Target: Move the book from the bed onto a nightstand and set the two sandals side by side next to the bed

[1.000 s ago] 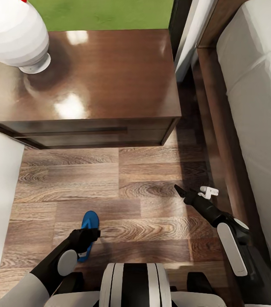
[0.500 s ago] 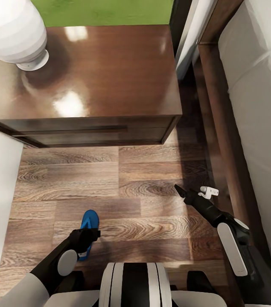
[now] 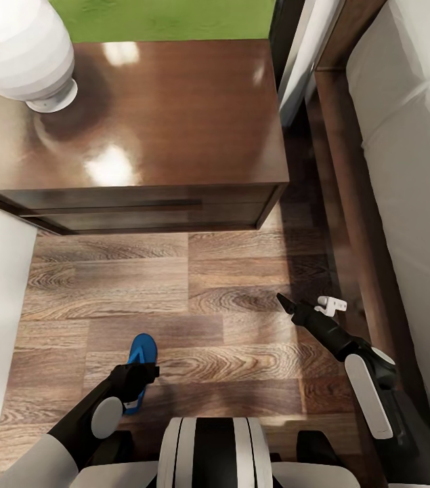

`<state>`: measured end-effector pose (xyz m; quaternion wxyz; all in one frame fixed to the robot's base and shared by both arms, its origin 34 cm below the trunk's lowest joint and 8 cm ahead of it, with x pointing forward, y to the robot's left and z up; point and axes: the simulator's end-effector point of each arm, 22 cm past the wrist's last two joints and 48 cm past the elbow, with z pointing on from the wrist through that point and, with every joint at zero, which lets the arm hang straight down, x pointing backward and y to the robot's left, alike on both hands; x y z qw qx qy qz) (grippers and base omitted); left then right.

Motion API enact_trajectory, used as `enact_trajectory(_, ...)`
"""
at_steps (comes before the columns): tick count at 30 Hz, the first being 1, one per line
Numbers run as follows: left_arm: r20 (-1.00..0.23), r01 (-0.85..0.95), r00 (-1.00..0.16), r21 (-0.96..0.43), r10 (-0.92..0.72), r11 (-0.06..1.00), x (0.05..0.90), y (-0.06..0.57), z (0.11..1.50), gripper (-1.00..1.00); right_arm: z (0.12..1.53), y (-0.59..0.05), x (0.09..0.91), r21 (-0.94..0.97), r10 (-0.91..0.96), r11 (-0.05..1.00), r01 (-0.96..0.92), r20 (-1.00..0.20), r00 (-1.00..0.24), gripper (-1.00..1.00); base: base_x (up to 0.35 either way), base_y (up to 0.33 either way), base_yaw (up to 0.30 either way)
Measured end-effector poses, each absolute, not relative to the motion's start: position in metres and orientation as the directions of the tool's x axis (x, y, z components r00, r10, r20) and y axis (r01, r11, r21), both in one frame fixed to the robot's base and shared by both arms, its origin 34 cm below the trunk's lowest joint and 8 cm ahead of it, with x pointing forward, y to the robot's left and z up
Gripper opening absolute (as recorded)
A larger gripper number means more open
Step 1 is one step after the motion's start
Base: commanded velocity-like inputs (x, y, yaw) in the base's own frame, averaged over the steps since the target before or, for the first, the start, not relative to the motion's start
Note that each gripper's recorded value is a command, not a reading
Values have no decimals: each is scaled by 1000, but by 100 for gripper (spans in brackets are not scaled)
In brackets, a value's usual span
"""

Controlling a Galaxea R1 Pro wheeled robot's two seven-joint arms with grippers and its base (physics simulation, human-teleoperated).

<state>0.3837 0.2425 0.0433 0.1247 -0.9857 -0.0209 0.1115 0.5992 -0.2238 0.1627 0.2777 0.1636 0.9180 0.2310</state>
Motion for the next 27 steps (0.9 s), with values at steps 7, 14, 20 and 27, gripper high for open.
enact_trajectory(7, -215, 12, 974, -250, 68, -968, 384, 242, 43, 100, 163, -224, 599, 515, 429, 840, 172, -434, -792, 100, 0, 0, 0)
enact_trajectory(14, -219, 12, 973, -251, 69, -968, 382, 242, 42, 100, 160, -223, 598, 514, 428, 840, 173, -432, -794, 100, 0, 0, 0)
enact_trajectory(20, -219, 11, 973, -250, 68, -968, 382, 242, 41, 100, 160, -224, 598, 514, 428, 840, 174, -431, -794, 100, 0, 0, 0)
enact_trajectory(27, -218, 12, 974, -250, 69, -968, 382, 242, 41, 100, 160, -224, 598, 514, 429, 840, 174, -431, -794, 100, 0, 0, 0)
